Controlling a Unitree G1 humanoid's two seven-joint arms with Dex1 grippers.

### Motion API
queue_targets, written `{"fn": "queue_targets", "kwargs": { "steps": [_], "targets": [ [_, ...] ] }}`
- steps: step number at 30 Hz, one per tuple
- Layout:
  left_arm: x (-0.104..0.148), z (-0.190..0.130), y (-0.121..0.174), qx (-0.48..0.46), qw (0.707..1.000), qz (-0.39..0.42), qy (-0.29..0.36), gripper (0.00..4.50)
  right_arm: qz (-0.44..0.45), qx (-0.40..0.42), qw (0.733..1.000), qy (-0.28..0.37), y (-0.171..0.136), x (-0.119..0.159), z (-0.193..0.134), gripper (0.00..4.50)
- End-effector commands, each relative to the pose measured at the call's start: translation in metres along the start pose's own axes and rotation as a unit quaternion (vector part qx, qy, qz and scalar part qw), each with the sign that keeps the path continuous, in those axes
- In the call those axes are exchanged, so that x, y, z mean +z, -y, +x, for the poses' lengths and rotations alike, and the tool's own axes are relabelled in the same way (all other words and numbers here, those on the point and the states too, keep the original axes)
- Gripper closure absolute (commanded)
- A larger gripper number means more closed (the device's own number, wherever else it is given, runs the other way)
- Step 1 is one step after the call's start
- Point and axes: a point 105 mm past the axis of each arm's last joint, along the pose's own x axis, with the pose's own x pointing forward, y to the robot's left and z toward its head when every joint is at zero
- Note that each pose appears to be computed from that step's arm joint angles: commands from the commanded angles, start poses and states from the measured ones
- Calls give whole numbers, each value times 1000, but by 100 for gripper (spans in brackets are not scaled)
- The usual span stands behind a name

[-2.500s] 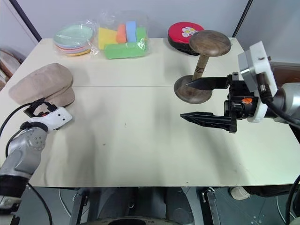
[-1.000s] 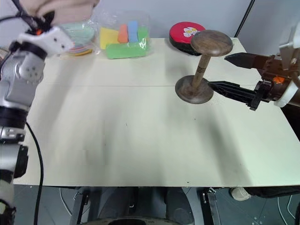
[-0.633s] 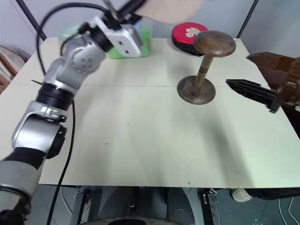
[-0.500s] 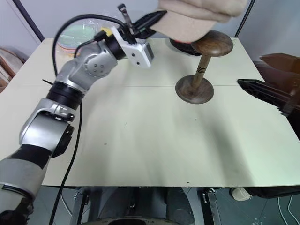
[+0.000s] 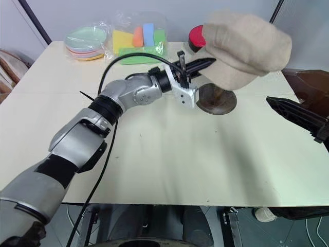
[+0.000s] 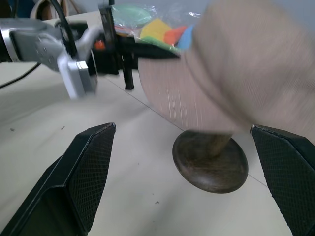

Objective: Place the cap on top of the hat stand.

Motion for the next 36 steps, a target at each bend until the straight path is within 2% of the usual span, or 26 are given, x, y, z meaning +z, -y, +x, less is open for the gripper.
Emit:
{"fn": "queue_targets", "kwargs": {
  "steps": [1,5,6,8,14,15,19,23,25,27,28,31,34,36],
  "targets": [
    [-5,2,10,-17,1000,6,-21,443,-11,-7,1000,21,-3,7,-4,0],
    [-2,0,18,-21,1000,-5,-18,443,-4,-4,1000,21,-5,2,0,0],
    [-1,-1,17,-17,1000,-14,-14,413,-3,-3,1000,20,-5,1,1,0],
    [2,-4,16,-11,1000,-27,-4,346,-2,1,1000,18,-6,-1,3,0],
    [8,-17,12,-15,999,-34,28,40,-29,-7,999,-26,-5,-16,10,0],
    [8,-23,10,-14,999,-39,35,3,-36,-11,999,-35,-5,-20,11,0],
    [6,-51,1,-24,995,-82,42,3,-79,-20,992,-92,-5,-41,16,0],
    [-3,-100,-2,-89,974,-210,8,3,-122,-8,984,-128,-20,-63,30,0],
    [-7,-125,0,-145,932,-331,-23,3,-142,-15,982,-120,-25,-65,41,0],
    [-3,-149,-5,-199,870,-451,-33,3,-152,-30,983,-100,-31,-66,57,0],
    [0,-165,-11,-232,827,-511,-39,3,-167,-36,981,-88,-37,-69,69,0],
    [9,-184,-33,-264,749,-607,-32,3,-198,-69,976,-64,-44,-75,95,0],
    [4,-187,-64,-238,696,-677,-19,3,-294,-108,948,-52,-50,-88,127,0],
    [-2,-186,-73,-220,690,-689,-23,3,-355,-127,925,-41,-52,-96,147,0]
  ]
}}
